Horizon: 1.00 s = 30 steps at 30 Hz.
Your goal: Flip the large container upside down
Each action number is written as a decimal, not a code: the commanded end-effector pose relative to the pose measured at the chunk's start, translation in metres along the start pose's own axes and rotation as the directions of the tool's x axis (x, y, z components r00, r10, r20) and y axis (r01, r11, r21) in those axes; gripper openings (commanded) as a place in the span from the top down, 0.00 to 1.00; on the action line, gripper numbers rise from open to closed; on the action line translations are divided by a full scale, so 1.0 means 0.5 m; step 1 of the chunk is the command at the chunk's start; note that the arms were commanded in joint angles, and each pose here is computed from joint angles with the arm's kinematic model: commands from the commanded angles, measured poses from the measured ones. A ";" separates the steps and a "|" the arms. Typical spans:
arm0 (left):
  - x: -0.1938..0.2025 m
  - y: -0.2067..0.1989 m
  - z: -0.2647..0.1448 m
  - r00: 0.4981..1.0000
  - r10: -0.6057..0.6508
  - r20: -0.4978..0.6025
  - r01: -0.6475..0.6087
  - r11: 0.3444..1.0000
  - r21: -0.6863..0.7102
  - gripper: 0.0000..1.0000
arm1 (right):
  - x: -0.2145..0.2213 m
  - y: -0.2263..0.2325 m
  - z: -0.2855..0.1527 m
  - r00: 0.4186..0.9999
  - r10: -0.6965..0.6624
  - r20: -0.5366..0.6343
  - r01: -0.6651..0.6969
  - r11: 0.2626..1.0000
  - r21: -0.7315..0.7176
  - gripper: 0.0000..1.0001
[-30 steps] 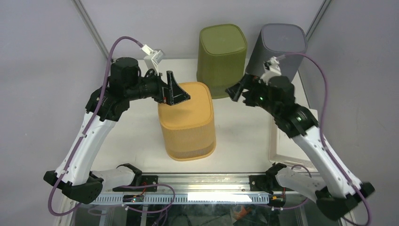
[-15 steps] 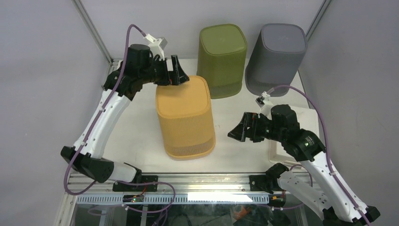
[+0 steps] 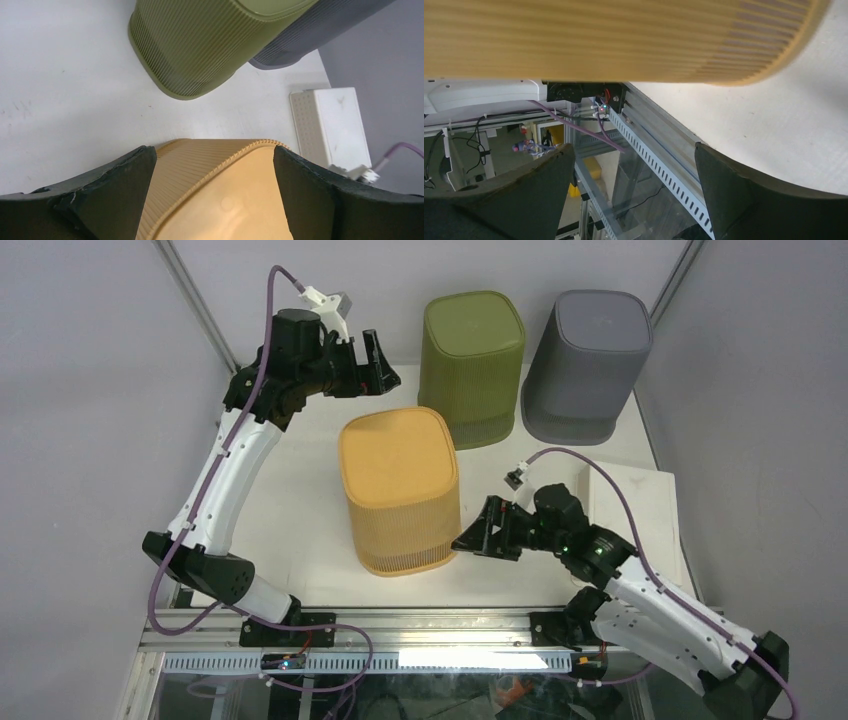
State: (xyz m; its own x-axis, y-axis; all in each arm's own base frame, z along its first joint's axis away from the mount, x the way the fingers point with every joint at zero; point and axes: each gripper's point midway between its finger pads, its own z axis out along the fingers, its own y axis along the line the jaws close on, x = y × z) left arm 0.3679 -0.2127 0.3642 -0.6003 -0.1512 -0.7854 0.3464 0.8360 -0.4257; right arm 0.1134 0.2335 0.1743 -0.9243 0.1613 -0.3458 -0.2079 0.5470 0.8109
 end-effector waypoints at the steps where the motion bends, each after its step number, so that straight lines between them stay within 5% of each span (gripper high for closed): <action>1: -0.073 -0.082 -0.102 0.991 0.008 0.136 -0.029 0.988 0.151 0.08 | -0.034 0.079 0.044 0.998 0.002 0.067 0.007 0.990 -0.139 0.07; 6: -0.113 -0.136 -0.178 0.977 -0.005 0.214 -0.047 0.971 0.236 0.08 | -0.086 0.092 0.124 0.989 0.070 0.132 -0.048 0.986 -0.162 0.07; 12: -0.136 -0.155 -0.239 0.958 -0.023 0.285 -0.051 0.967 0.251 0.07 | -0.260 0.177 0.277 0.951 0.138 0.277 -0.094 0.981 -0.167 0.07; 17: -0.109 -0.136 -0.253 0.961 -0.032 0.275 -0.029 0.976 0.216 0.07 | -0.320 0.192 0.386 0.970 0.120 0.214 -0.089 0.985 -0.148 0.08; 23: -0.051 -0.098 -0.224 0.979 -0.032 0.202 -0.002 0.986 0.166 0.07 | -0.276 0.155 0.334 0.976 0.108 0.188 -0.089 0.990 -0.108 0.08; 30: -0.017 -0.064 -0.165 0.990 -0.037 0.134 0.021 0.993 0.116 0.06 | -0.240 0.022 0.160 0.957 -0.167 0.237 0.101 0.959 0.266 0.04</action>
State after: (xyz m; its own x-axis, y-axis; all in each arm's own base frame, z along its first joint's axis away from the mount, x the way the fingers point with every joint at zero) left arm 0.2926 -0.1964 0.4254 -0.5149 -0.2392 -0.8232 0.4367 0.7531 -0.4920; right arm 0.2543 0.3419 0.1673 -0.8611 0.3199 -0.3953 -0.1286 0.6151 0.7779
